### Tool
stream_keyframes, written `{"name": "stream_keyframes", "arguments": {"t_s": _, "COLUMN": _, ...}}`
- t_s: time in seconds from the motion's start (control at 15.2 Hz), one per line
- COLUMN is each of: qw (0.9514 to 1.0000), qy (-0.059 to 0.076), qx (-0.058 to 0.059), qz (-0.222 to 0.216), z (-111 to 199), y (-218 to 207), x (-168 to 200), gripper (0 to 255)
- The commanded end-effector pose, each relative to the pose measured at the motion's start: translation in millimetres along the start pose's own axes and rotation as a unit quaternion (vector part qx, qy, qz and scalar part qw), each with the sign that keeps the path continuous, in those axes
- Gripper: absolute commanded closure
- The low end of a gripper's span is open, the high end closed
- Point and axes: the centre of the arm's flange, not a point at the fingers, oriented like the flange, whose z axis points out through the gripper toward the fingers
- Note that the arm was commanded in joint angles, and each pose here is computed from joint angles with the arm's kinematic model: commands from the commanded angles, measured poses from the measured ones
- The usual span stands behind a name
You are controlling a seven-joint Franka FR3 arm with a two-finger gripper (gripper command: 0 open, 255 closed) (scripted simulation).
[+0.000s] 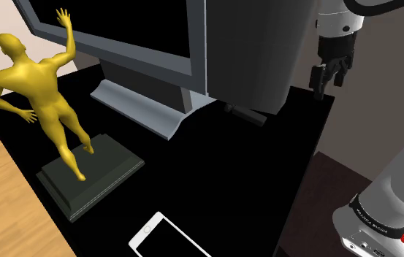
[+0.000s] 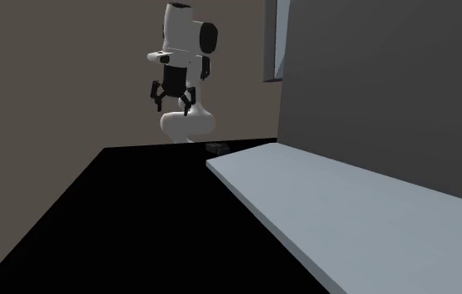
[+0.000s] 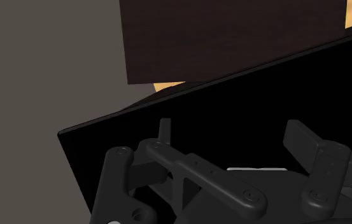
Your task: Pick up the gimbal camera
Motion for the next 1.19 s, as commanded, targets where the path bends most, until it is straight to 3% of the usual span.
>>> {"name": "stream_keyframes", "arguments": {"t_s": 0.0, "qw": 1.0000, "qy": 0.000, "qx": 0.000, "qz": 0.000, "z": 0, "y": 0, "x": 0, "gripper": 0}}
{"name": "stream_keyframes", "arguments": {"t_s": 0.26, "qw": 0.9985, "qy": 0.035, "qx": 0.014, "qz": -0.041, "z": 6, "y": -30, "x": 29, "gripper": 0}}
{"name": "stream_keyframes", "arguments": {"t_s": 0.53, "qw": 0.9939, "qy": 0.070, "qx": 0.028, "qz": -0.081, "z": 9, "y": -62, "x": 56, "gripper": 0}}
{"name": "stream_keyframes", "arguments": {"t_s": 0.79, "qw": 0.9862, "qy": 0.104, "qx": 0.042, "qz": -0.121, "z": 9, "y": -96, "x": 80, "gripper": 0}}
{"name": "stream_keyframes", "arguments": {"t_s": 1.12, "qw": 0.9725, "qy": 0.147, "qx": 0.059, "qz": -0.171, "z": 6, "y": -141, "x": 106, "gripper": 0}}
